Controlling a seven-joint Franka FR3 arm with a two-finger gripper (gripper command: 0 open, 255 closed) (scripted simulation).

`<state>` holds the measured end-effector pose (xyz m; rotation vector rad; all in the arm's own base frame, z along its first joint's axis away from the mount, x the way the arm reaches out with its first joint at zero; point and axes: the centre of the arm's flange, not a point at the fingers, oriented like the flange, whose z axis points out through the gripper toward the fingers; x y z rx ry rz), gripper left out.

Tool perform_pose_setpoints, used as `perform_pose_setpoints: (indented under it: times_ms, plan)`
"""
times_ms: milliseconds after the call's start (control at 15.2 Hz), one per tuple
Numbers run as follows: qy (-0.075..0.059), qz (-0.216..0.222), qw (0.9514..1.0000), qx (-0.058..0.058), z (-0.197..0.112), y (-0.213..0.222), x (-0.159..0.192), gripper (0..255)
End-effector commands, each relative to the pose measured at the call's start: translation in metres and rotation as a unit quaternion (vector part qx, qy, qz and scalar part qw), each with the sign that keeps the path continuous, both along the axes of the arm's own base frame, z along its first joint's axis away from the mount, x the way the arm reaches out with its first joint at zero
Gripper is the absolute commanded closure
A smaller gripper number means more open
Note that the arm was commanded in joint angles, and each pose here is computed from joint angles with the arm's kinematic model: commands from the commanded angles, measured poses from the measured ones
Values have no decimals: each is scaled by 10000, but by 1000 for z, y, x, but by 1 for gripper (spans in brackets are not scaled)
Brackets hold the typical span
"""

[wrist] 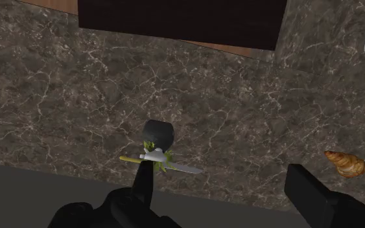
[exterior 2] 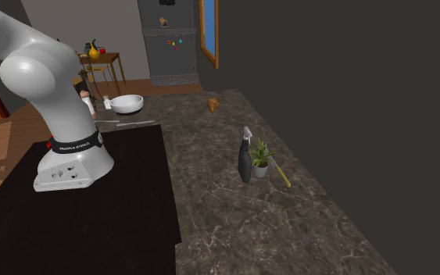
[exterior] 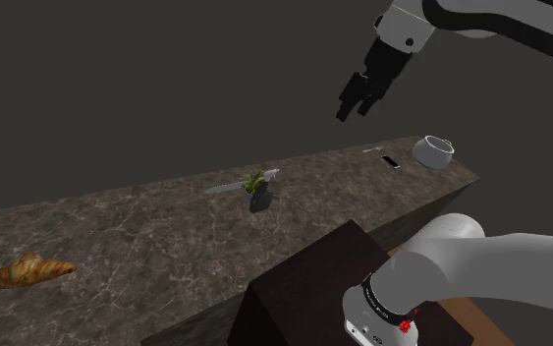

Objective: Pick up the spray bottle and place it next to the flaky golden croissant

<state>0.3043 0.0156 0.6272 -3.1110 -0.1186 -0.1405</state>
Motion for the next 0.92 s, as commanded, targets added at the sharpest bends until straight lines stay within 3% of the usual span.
perform_pose_setpoints:
  times_ms: [0, 396, 594, 858]
  plan:
    - [0, 0, 10000, 0, 0, 0, 0, 0]
    - [-248, 919, 9952, 220, -70, -48, 4, 0]
    - [-371, 1376, 9892, 329, -106, -70, 10, 0]
    - [-534, 1980, 9776, 473, -153, -98, 23, 0]
